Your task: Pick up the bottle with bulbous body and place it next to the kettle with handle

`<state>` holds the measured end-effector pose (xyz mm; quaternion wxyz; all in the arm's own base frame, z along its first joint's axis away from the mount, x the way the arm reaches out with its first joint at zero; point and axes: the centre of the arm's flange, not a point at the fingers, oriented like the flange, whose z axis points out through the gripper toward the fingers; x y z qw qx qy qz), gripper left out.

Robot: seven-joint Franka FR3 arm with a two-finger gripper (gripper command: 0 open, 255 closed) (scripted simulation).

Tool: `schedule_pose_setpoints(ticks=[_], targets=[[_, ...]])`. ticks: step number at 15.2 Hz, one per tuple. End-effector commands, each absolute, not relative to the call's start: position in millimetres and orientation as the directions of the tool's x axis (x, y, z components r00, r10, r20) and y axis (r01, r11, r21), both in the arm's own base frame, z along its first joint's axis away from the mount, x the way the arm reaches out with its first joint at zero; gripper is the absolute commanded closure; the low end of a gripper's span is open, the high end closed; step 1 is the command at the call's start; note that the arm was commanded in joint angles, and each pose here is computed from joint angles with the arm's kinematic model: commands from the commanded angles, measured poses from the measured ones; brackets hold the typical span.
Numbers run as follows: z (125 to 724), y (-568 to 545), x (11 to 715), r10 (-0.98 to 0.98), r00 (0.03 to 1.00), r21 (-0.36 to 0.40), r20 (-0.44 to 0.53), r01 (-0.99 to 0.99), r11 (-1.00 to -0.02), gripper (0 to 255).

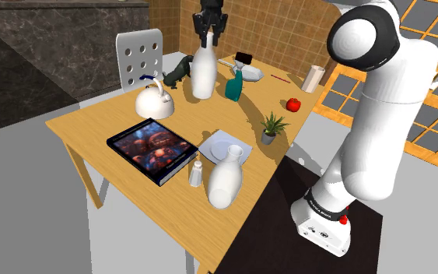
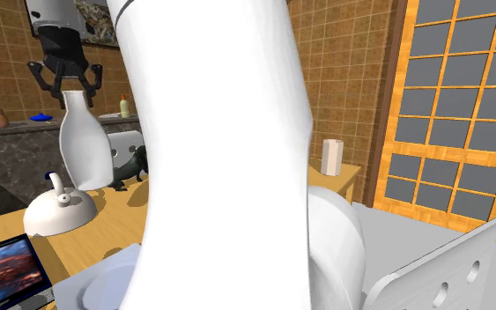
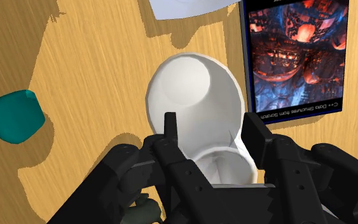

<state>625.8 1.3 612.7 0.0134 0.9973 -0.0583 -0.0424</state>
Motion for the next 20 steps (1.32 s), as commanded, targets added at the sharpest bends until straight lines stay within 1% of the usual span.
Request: schedule_pose_setpoints(ticks=[1,20], targets=[[602.8,1.4,624.8,-0.117,0.99,0.032,-0.082,-0.115,-0.993,255],[502.5,1.4,624.8,-0.117,0.99,0.032,-0.082,-0.115,-0.993,255]])
